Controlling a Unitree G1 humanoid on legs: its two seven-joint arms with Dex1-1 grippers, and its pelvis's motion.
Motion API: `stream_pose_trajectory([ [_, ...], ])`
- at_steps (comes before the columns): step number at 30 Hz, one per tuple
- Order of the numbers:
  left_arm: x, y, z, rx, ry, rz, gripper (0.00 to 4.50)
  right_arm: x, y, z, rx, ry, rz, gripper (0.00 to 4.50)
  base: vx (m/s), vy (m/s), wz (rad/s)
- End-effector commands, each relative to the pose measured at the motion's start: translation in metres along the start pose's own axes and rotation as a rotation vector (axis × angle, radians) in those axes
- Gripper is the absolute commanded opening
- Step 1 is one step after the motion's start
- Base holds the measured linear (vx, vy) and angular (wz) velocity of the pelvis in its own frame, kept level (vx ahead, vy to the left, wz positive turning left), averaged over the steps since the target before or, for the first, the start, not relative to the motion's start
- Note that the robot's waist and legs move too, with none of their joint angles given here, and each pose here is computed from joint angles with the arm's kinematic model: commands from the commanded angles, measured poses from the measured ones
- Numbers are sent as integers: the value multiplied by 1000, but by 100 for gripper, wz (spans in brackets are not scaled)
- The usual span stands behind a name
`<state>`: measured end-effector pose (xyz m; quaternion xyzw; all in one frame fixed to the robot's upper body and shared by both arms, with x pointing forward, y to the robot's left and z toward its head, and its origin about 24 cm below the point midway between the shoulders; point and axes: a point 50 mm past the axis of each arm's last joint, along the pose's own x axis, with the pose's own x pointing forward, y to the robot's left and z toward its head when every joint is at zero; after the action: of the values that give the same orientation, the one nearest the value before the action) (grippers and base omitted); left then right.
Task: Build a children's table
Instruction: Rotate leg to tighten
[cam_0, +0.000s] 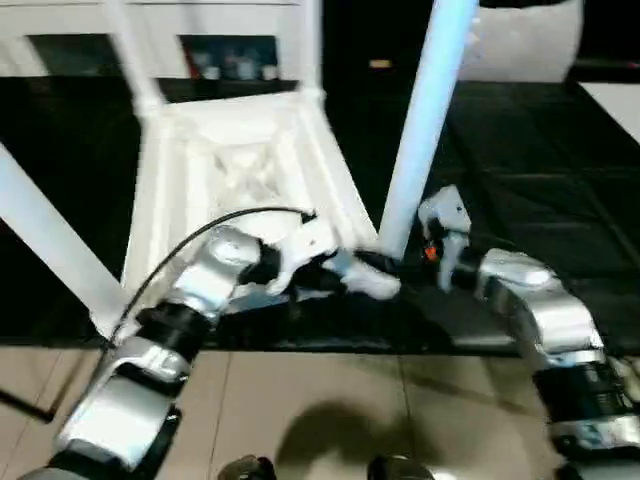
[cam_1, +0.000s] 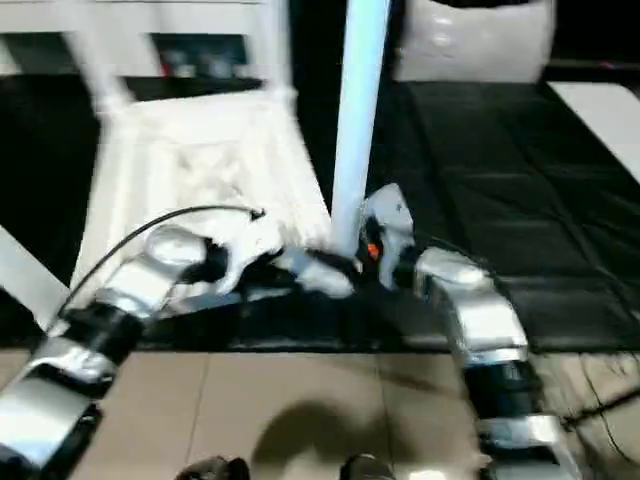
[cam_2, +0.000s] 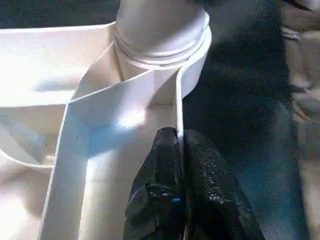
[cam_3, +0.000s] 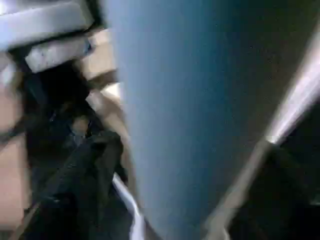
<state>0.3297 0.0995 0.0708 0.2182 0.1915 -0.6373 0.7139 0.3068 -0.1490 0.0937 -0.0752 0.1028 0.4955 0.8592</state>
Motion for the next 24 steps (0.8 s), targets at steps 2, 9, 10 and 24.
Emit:
stream_pose_trajectory([
  [2, -2, -9, 18, 149, -28, -164, 0, -8, 9, -2, -45, 48, 210, 401, 0, 0, 0],
  [9, -10, -13, 9, 173, 15, -268, 0, -14, 12, -6, -18, 73, 388, 362, 0, 0, 0],
  [10, -11, -14, 9, 174, 15, -278, 0, -14, 11, -6, -4, 71, 405, 342, 0, 0, 0],
  [24, -13, -14, 8, 183, 19, -301, 0, -16, 15, -4, 28, 88, 554, 223, 0, 0, 0],
])
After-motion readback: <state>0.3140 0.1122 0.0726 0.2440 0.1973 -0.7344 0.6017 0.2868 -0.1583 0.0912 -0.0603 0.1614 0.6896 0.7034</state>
